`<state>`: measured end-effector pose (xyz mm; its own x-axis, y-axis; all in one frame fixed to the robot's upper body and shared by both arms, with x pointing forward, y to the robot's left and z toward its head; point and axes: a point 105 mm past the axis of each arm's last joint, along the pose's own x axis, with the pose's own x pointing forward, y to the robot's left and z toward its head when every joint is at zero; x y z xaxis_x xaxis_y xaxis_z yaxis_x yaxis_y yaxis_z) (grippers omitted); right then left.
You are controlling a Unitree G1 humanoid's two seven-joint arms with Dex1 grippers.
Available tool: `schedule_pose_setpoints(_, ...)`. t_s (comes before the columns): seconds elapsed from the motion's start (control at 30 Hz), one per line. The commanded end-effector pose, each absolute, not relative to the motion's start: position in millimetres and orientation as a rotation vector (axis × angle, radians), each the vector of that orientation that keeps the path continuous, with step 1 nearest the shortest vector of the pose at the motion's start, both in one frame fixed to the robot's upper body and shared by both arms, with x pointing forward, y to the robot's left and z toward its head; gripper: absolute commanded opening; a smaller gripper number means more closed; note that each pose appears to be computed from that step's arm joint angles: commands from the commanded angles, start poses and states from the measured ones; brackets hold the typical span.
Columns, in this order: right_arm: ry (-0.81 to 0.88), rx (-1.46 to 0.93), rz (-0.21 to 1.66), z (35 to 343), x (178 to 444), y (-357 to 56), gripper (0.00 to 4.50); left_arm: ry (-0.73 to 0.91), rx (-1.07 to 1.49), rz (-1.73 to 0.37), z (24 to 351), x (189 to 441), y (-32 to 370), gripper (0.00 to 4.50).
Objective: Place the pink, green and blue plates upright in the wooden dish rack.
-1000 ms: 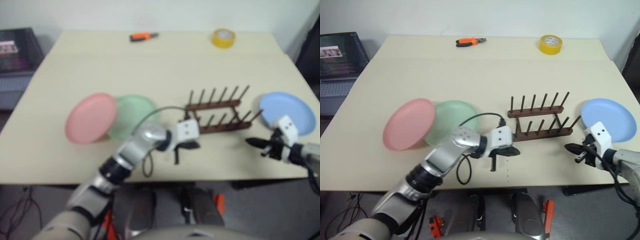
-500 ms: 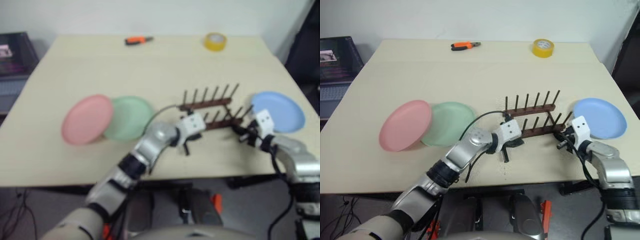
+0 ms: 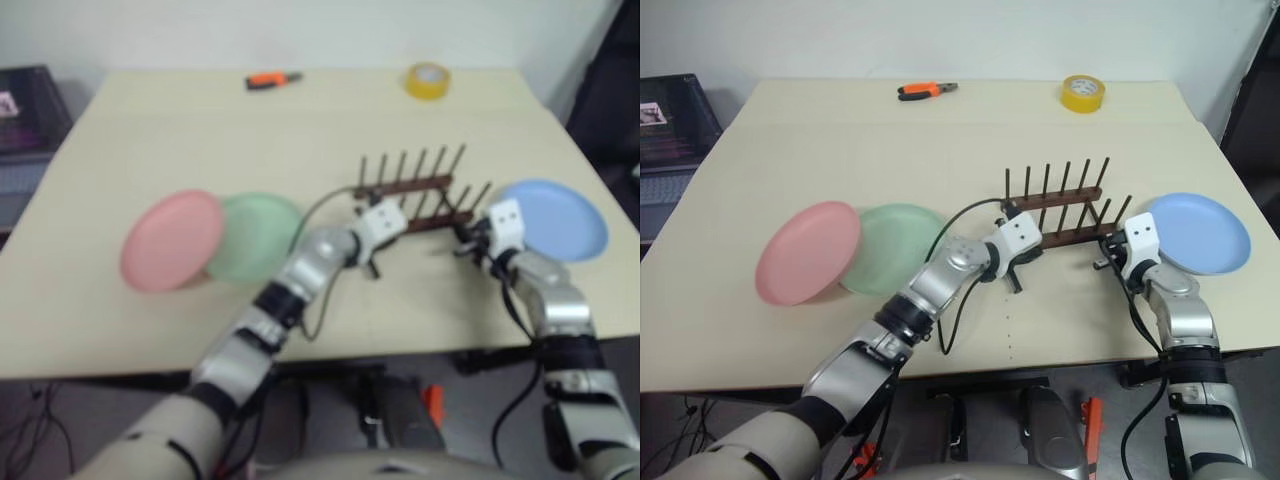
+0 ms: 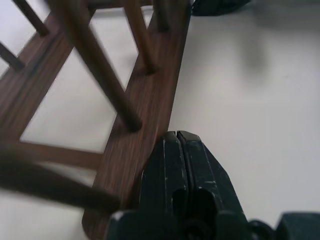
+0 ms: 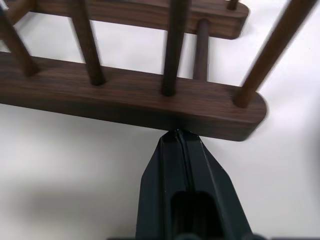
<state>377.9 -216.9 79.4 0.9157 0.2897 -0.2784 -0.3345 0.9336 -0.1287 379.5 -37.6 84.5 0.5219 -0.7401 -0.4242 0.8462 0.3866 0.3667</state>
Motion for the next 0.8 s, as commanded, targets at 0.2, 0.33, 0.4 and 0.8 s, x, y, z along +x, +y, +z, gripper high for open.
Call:
schedule_pose_setpoints(0.2,0.152,-0.164,0.284,98.6,389.4,-210.0,0.00,0.106,0.599,-0.981,110.2,396.4,-50.3,0.04)
schedule_pose_setpoints(0.33,0.149,-0.165,0.293,99.0,389.9,-207.4,0.00,0.105,0.614,-0.974,107.0,399.6,-48.9,0.04)
schedule_pose_setpoints(0.4,0.149,-0.166,0.296,99.3,390.0,-207.3,0.00,0.108,0.611,-0.969,106.2,401.5,-46.3,0.04)
schedule_pose_setpoints(0.8,0.162,-0.327,0.706,161.0,328.1,-184.2,0.00,0.012,0.505,-1.163,175.4,345.6,-36.0,0.04)
